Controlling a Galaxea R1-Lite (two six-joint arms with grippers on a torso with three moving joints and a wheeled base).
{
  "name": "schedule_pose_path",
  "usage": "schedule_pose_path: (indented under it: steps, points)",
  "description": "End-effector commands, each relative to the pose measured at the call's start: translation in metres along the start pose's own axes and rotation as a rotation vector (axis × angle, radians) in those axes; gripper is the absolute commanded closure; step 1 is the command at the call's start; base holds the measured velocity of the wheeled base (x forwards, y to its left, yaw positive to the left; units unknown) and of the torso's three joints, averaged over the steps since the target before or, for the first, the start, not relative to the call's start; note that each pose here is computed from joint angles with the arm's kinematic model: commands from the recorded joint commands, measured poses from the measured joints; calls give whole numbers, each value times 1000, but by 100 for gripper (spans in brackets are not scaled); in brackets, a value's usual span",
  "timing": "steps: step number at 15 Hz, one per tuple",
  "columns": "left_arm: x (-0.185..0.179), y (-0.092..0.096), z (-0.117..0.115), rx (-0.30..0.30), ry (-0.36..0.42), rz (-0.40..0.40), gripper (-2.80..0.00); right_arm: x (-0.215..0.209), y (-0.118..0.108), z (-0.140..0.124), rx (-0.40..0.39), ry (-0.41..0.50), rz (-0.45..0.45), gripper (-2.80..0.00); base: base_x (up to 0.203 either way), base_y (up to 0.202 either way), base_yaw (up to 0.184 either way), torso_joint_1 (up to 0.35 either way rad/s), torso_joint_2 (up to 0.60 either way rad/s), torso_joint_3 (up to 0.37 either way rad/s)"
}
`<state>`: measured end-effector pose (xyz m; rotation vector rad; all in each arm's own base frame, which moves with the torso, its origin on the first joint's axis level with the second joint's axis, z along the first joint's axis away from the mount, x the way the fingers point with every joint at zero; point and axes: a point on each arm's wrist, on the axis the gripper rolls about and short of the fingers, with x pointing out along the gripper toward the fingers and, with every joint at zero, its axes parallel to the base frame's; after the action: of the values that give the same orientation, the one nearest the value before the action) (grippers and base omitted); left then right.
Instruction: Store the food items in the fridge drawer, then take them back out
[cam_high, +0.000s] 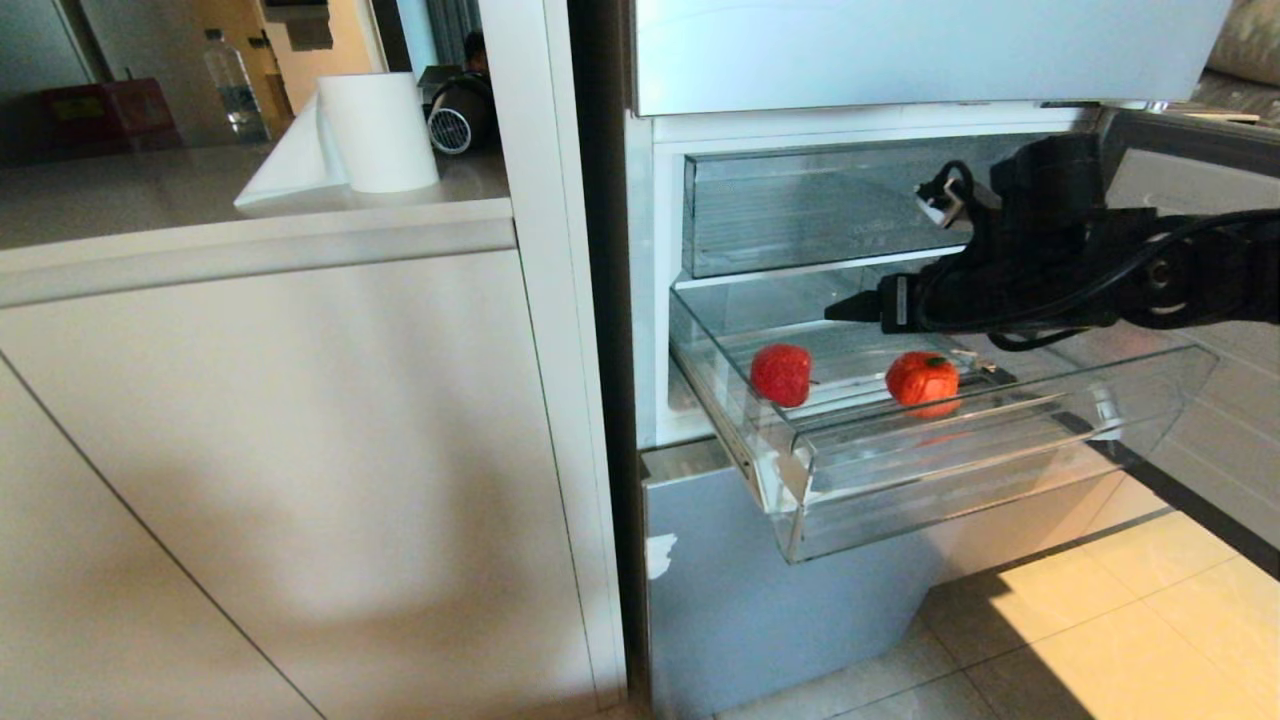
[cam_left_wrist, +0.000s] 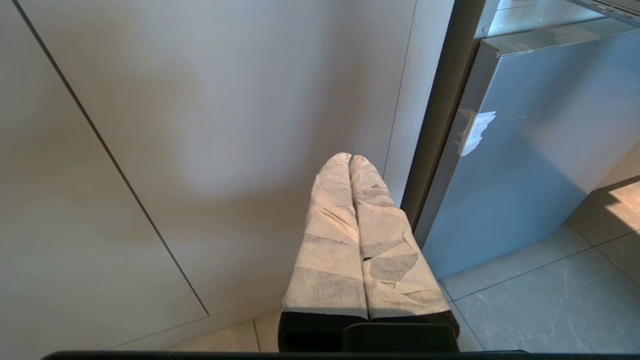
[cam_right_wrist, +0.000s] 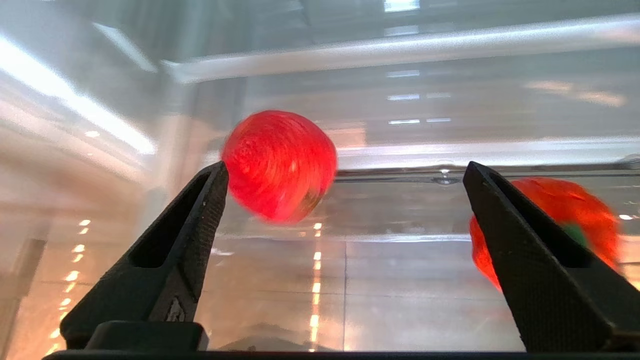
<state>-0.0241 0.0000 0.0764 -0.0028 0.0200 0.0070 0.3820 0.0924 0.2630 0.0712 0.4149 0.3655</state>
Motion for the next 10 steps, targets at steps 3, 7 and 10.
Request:
schedule_pose_path:
  steps: [3, 7, 10]
  points:
    - [0, 0, 0, 0, 0, 1, 0, -92, 29, 2, -28, -67, 47, 0, 0, 0, 0, 0, 0, 0]
    - [0, 0, 0, 0, 0, 1, 0, -153, 36, -25, -32, -73, 35, 0, 0, 0, 0, 0, 0, 0]
    - [0, 0, 0, 0, 0, 1, 0, -196, 37, -53, -32, -86, 20, 0, 0, 0, 0, 0, 0, 0]
